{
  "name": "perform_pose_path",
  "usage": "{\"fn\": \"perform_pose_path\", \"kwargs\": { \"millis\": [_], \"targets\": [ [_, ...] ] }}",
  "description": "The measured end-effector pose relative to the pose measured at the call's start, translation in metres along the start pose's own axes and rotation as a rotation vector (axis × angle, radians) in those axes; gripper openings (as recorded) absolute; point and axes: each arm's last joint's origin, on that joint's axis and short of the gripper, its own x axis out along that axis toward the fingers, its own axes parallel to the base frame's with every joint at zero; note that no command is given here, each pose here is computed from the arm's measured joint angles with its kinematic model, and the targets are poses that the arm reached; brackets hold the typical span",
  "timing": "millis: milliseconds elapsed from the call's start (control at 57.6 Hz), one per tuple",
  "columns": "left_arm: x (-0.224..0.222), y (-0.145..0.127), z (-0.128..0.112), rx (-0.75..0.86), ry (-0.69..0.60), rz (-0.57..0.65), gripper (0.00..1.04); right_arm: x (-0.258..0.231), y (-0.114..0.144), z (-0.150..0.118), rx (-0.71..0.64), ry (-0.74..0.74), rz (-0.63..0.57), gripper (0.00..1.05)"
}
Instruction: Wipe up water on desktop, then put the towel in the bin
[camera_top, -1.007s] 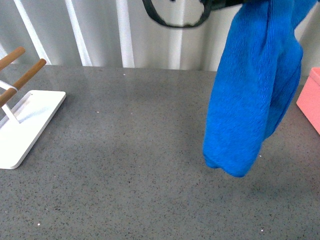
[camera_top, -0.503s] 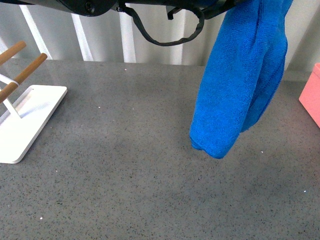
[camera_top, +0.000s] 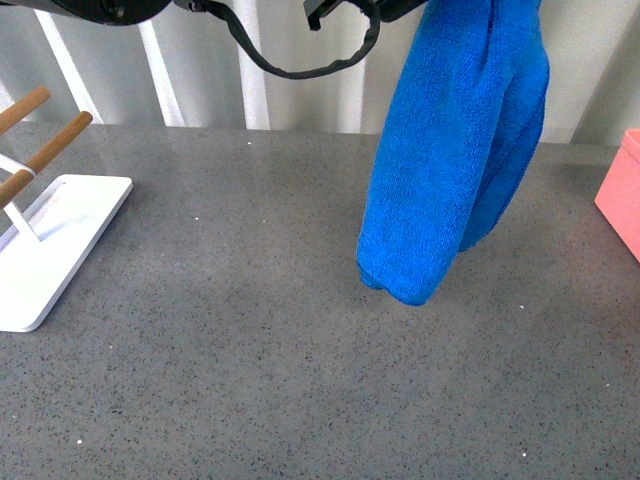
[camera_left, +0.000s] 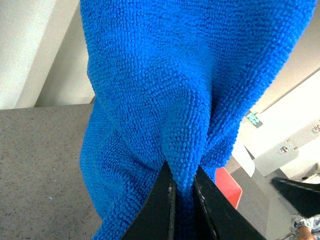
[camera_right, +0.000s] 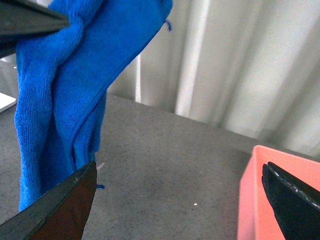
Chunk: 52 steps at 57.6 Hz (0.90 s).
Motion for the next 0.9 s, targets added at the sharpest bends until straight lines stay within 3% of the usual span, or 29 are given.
{"fn": "perform_pose_path", "kwargs": {
  "millis": [174, 382, 712, 903],
  "targets": [
    [0.001, -0.009, -0.001, -0.018, 0.003, -0.023, 0.04, 0.035, 0.012, -0.016, 0.050, 0.044, 0.133, 0.98],
    [0.005, -0.018, -0.008, -0.040, 0.021, -0.047, 0.04, 0.064, 0.029, -0.011, 0.049, 0.035, 0.259, 0.98],
    [0.009, -0.031, -0.013, -0.053, 0.031, -0.076, 0.04, 0.092, 0.039, 0.000, 0.042, 0.021, 0.299, 0.98],
    [0.010, -0.032, -0.014, -0.059, 0.034, -0.073, 0.04, 0.096, 0.040, -0.002, 0.046, 0.026, 0.289, 0.72]
  ]
}}
